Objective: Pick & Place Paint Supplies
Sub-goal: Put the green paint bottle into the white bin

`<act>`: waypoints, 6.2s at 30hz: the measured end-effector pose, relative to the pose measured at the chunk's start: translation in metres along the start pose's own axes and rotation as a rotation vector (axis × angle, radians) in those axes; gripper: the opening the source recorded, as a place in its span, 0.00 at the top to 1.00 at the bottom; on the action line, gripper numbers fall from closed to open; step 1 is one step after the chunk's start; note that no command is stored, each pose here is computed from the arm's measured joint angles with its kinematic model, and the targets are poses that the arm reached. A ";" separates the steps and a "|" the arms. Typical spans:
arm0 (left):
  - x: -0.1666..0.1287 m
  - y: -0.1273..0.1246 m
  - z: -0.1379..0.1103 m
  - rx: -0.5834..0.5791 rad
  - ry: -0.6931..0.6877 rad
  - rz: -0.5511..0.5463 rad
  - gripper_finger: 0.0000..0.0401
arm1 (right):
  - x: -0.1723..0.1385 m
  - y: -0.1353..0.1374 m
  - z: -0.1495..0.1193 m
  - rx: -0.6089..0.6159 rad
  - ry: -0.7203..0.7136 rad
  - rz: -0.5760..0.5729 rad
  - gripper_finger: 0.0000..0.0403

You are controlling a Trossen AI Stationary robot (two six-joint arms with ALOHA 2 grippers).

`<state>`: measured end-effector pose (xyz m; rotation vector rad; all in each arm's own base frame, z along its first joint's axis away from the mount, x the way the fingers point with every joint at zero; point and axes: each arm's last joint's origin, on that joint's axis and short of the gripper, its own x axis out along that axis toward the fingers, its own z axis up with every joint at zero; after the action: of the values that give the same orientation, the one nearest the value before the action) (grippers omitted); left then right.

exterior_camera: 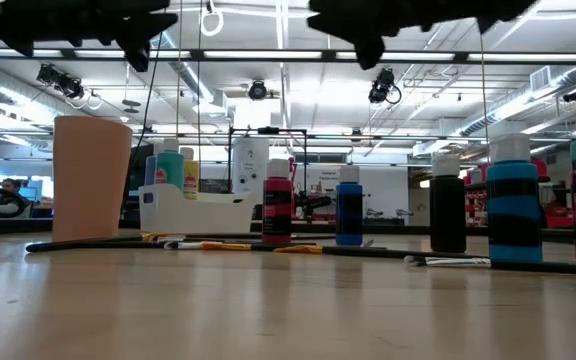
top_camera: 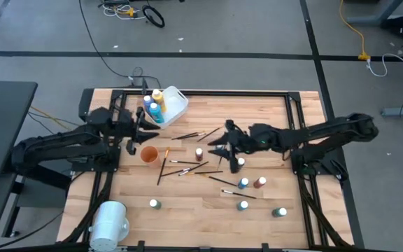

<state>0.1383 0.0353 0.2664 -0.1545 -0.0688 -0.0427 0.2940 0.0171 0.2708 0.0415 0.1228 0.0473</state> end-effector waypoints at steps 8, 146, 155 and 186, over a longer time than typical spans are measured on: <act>0.029 0.005 -0.016 -0.023 0.070 -0.037 0.69 | -0.024 0.004 -0.034 -0.003 -0.008 0.020 0.69; 0.114 -0.011 0.007 0.267 0.280 0.578 0.67 | -0.026 -0.004 -0.028 -0.013 -0.140 -0.192 0.49; 0.091 0.067 0.014 0.219 0.341 0.760 0.68 | -0.026 -0.004 -0.028 -0.014 -0.141 -0.192 0.49; 0.088 0.070 -0.021 0.025 0.562 0.874 0.68 | 0.002 -0.004 -0.052 -0.004 -0.205 -0.190 0.49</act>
<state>0.2304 0.0980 0.2413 -0.1330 0.5609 0.7847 0.2901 0.0149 0.2192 0.0304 -0.0781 -0.1466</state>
